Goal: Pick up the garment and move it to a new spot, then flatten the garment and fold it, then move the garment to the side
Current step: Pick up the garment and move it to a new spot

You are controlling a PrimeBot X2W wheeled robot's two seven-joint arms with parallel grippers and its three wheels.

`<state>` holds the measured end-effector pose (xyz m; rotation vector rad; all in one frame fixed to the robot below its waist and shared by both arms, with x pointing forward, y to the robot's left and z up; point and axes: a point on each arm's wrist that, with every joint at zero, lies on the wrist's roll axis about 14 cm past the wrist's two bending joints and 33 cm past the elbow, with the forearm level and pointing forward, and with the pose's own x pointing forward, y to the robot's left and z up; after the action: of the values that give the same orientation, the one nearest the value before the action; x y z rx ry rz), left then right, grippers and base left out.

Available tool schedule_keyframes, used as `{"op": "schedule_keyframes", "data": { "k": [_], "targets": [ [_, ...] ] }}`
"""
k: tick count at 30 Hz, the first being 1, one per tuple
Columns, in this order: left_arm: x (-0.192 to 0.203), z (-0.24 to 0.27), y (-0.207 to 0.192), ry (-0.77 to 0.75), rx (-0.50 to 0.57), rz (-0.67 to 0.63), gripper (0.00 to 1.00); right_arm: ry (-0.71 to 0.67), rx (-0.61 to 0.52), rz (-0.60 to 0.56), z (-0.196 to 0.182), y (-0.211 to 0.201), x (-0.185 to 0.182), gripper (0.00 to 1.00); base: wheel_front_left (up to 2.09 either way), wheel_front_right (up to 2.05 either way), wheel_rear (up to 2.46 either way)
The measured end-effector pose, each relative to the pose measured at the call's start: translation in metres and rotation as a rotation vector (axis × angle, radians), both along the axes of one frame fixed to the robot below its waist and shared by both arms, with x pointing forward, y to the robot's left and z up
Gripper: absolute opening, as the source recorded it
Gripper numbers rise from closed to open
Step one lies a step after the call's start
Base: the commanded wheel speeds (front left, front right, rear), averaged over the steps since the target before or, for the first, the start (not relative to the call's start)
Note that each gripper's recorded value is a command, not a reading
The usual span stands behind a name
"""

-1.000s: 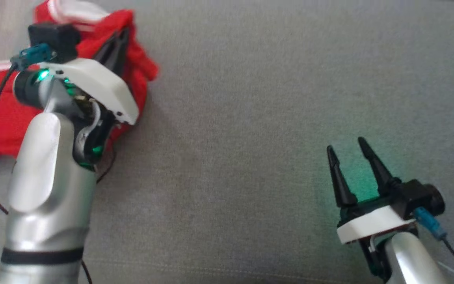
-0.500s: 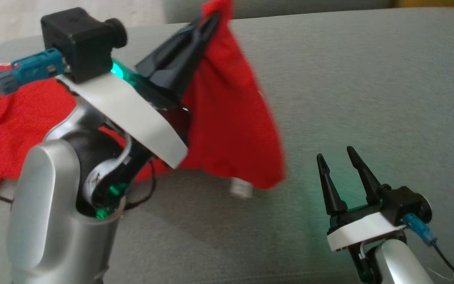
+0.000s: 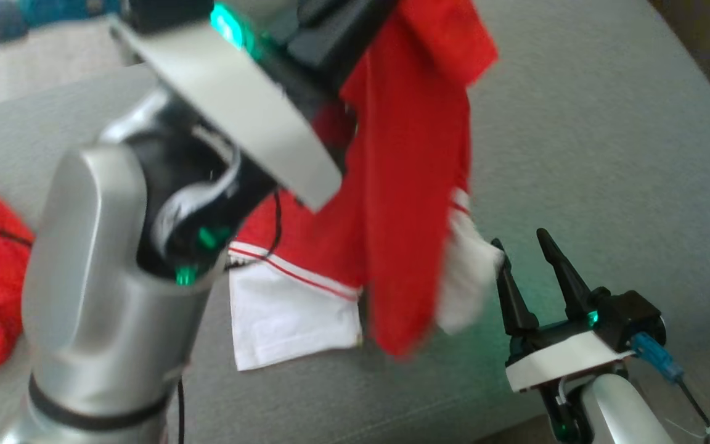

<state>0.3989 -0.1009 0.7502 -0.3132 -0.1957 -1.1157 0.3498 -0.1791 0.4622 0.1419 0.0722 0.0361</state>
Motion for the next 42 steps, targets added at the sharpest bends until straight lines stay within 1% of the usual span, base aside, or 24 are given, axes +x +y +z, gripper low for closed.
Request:
{"op": "schedule_keyframes", "data": {
  "k": [2, 4, 6, 7, 8, 9, 11, 14, 17, 19, 20, 21, 22, 26, 29, 32, 34, 36, 42],
  "targets": [
    [0.011, 0.004, -0.007, 0.005, -0.021, 0.009, 0.00, 0.004, 0.003, -0.026, 0.000, -0.007, -0.004, 1.00, 0.00, 0.00, 0.00],
    [0.029, 0.001, -0.011, 0.023, -0.031, 0.047, 0.00, 0.008, 0.009, -0.049, -0.001, -0.013, -0.008, 1.00, 0.00, 0.00, 0.00],
    [0.055, -0.017, -0.008, 0.053, -0.006, 0.122, 0.00, 0.011, 0.012, -0.065, -0.002, -0.018, -0.011, 1.00, 0.00, 0.00, 0.00],
    [0.055, -0.017, -0.008, 0.053, -0.006, 0.122, 0.00, 0.011, 0.012, -0.065, -0.002, -0.018, -0.011, 1.00, 0.00, 0.00, 0.00],
    [0.069, -0.031, -0.006, 0.088, 0.015, 0.160, 0.00, 0.013, 0.014, -0.072, -0.002, -0.019, -0.012, 1.00, 0.00, 0.00, 0.00],
    [0.083, -0.050, -0.003, 0.129, 0.049, 0.192, 0.00, 0.016, 0.015, -0.078, -0.003, -0.021, -0.013, 1.00, 0.00, 0.00, 0.00],
    [0.108, -0.097, 0.009, 0.211, 0.153, 0.270, 0.00, 0.022, 0.014, -0.083, -0.005, -0.023, -0.013, 1.00, 0.00, 0.00, 0.00],
    [0.131, -0.181, 0.042, 0.364, 0.310, 0.391, 0.00, 0.029, 0.013, -0.086, -0.006, -0.023, -0.013, 1.00, 0.00, 0.00, 0.00],
    [0.126, -0.256, 0.069, 0.509, 0.405, 0.455, 0.00, 0.033, 0.014, -0.080, -0.008, -0.021, -0.013, 1.00, 0.00, 0.00, 0.00],
    [0.116, -0.288, 0.078, 0.580, 0.436, 0.472, 0.00, 0.035, 0.015, -0.073, -0.009, -0.019, -0.011, 1.00, 0.00, 0.00, 0.00],
    [0.112, -0.296, 0.080, 0.607, 0.428, 0.479, 0.10, 0.036, 0.014, -0.067, -0.009, -0.018, -0.010, 1.00, 0.00, 0.00, 0.00],
    [0.110, -0.301, 0.082, 0.616, 0.419, 0.489, 0.43, 0.037, 0.013, -0.060, -0.010, -0.016, -0.009, 1.00, 0.00, 0.00, 0.00],
    [0.109, -0.303, 0.083, 0.607, 0.419, 0.498, 0.99, 0.037, 0.011, -0.052, -0.010, -0.014, -0.007, 1.00, 0.00, 0.00, 0.00],
    [0.111, -0.299, 0.098, 0.543, 0.381, 0.567, 1.00, 0.030, 0.003, -0.021, -0.009, -0.005, -0.002, 1.00, 0.00, 0.00, 0.00],
    [0.114, -0.274, 0.106, 0.428, 0.304, 0.629, 1.00, 0.012, -0.009, -0.010, -0.004, -0.003, 0.001, 1.00, 0.00, 0.00, 0.00],
    [0.107, -0.250, 0.115, 0.334, 0.208, 0.691, 1.00, -0.012, -0.028, 0.003, 0.003, -0.001, 0.002, 1.00, 0.00, 0.00, 0.00],
    [0.093, -0.249, 0.125, 0.320, 0.171, 0.729, 1.00, -0.028, -0.043, 0.009, 0.008, 0.000, 0.002, 1.00, 0.00, 0.00, 0.00],
    [0.073, -0.259, 0.138, 0.334, 0.164, 0.767, 1.00, -0.031, -0.055, 0.015, 0.008, 0.002, -0.001, 1.00, 0.00, 0.00, 0.00],
    [0.008, -0.286, 0.180, 0.378, 0.188, 0.881, 1.00, -0.030, -0.069, 0.030, 0.007, 0.006, -0.010, 1.00, 0.00, 0.00, 0.00]
  ]
}}
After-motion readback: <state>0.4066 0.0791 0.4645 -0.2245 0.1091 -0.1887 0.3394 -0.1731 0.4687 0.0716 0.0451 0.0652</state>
